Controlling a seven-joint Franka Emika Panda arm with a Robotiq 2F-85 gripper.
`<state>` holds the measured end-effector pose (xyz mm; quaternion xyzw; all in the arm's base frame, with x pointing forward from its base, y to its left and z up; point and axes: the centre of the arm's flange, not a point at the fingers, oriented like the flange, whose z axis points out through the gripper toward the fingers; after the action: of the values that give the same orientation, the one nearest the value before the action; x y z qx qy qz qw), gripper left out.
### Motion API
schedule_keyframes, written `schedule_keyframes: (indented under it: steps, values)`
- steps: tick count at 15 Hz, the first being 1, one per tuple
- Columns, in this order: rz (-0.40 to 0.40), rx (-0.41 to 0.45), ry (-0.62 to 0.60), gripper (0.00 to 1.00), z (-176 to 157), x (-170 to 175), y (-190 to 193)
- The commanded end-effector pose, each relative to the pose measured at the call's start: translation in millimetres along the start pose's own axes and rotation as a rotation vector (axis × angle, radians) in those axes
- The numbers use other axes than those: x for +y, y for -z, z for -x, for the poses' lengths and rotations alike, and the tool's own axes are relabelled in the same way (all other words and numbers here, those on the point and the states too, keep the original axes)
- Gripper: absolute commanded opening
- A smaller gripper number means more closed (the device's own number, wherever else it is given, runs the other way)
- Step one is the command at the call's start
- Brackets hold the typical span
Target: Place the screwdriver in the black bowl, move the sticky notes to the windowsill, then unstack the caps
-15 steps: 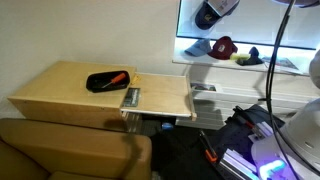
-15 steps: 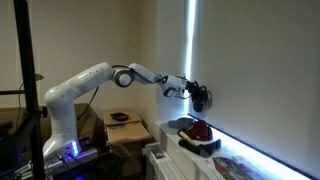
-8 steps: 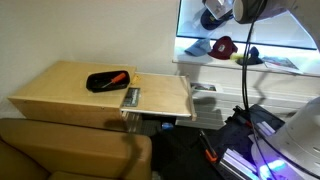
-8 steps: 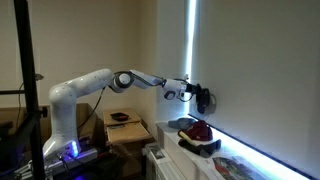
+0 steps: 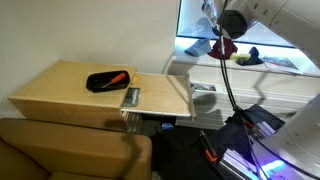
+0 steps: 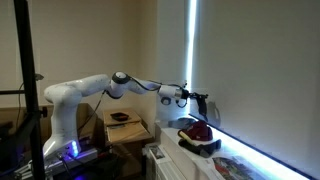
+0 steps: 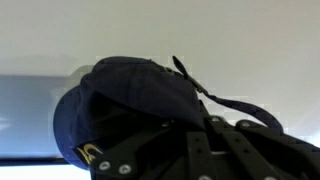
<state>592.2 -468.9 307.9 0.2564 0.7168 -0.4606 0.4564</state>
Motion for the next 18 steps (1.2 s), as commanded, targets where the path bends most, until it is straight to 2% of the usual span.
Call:
schedule_keyframes:
  steps: [1,4,5,8,9,10,12,15,16,18]
  values:
    - [0.071,-0.111,-0.138,0.01,-74,3,30]
    - [0.125,-0.187,-0.194,0.01,-100,46,19]
    - [0.149,-0.204,-0.208,0.01,-98,55,15]
    - [0.191,-0.242,-0.320,0.01,-65,61,10]
    - [0.203,-0.249,-0.359,0.29,-54,57,10]
    - [0.227,-0.263,-0.371,0.30,-45,52,9]
    - [0.299,-0.284,-0.387,0.42,-25,37,7]
    - [0.374,-0.320,-0.402,0.65,1,31,9]
    - [0.422,-0.334,-0.395,0.73,9,29,7]
    - [0.487,-0.320,-0.388,0.87,25,28,6]
